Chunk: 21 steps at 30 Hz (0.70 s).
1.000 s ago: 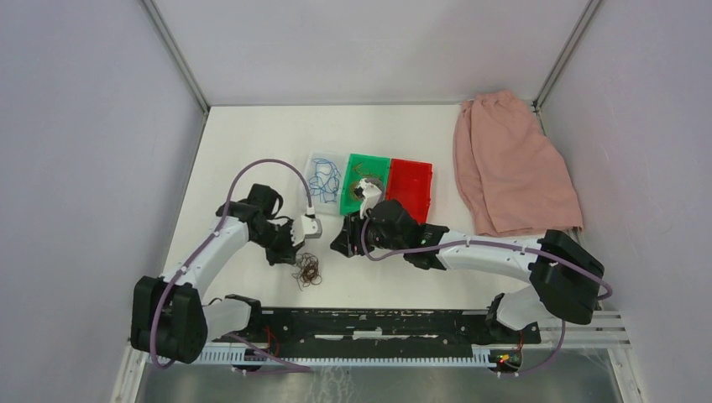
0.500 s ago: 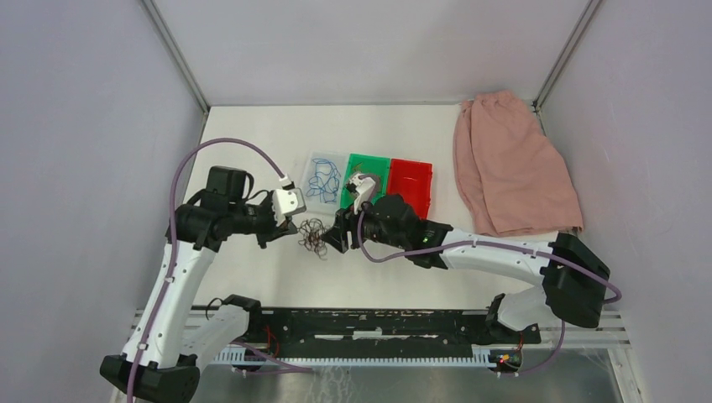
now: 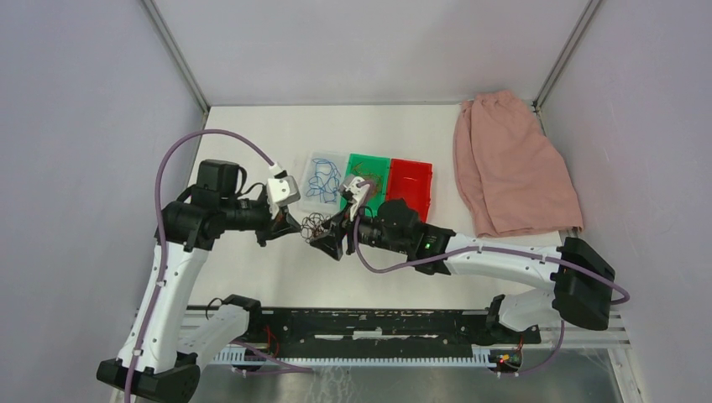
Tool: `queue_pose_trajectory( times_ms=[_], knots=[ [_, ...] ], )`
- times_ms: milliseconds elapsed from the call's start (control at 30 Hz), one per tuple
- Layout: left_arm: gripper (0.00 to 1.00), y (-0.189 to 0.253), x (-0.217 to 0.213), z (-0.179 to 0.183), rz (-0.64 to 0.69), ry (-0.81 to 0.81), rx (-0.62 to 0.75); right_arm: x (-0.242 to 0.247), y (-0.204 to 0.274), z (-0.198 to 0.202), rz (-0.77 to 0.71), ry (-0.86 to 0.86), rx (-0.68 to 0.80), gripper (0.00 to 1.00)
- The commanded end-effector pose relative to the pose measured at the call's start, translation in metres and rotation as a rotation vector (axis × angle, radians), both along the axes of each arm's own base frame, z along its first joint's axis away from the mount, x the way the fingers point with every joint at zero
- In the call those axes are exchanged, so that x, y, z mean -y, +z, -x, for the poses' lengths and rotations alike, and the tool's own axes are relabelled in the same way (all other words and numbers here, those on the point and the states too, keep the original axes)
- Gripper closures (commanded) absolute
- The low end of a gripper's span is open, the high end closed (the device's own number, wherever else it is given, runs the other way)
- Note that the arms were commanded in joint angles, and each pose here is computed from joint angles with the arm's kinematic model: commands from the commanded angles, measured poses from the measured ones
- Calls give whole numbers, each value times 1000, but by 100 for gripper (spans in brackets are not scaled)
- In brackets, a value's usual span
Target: Untangle the cables
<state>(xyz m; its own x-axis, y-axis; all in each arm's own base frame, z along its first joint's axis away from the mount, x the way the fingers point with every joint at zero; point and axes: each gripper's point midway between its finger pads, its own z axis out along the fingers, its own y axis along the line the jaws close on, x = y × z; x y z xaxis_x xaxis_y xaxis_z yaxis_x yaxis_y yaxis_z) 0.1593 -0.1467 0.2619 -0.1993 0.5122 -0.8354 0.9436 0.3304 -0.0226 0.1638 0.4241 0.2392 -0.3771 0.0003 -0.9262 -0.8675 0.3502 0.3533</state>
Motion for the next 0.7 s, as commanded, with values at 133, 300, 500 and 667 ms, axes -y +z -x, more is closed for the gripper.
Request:
queue_pose_trajectory(
  times_ms=[133, 300, 500, 667],
  knots=[
    [96, 25, 8, 8, 85, 25, -5, 7, 76, 7, -232, -12, 10, 36],
    [96, 30, 11, 5, 115, 52, -18, -5, 78, 11, -233, 25, -36, 38],
    [96, 32, 9, 5, 116, 60, -3, -16, 68, 9, -200, 32, -80, 46],
    [96, 33, 9, 7, 119, 60, -2, -15, 63, 4, -161, 7, -79, 72]
  ],
)
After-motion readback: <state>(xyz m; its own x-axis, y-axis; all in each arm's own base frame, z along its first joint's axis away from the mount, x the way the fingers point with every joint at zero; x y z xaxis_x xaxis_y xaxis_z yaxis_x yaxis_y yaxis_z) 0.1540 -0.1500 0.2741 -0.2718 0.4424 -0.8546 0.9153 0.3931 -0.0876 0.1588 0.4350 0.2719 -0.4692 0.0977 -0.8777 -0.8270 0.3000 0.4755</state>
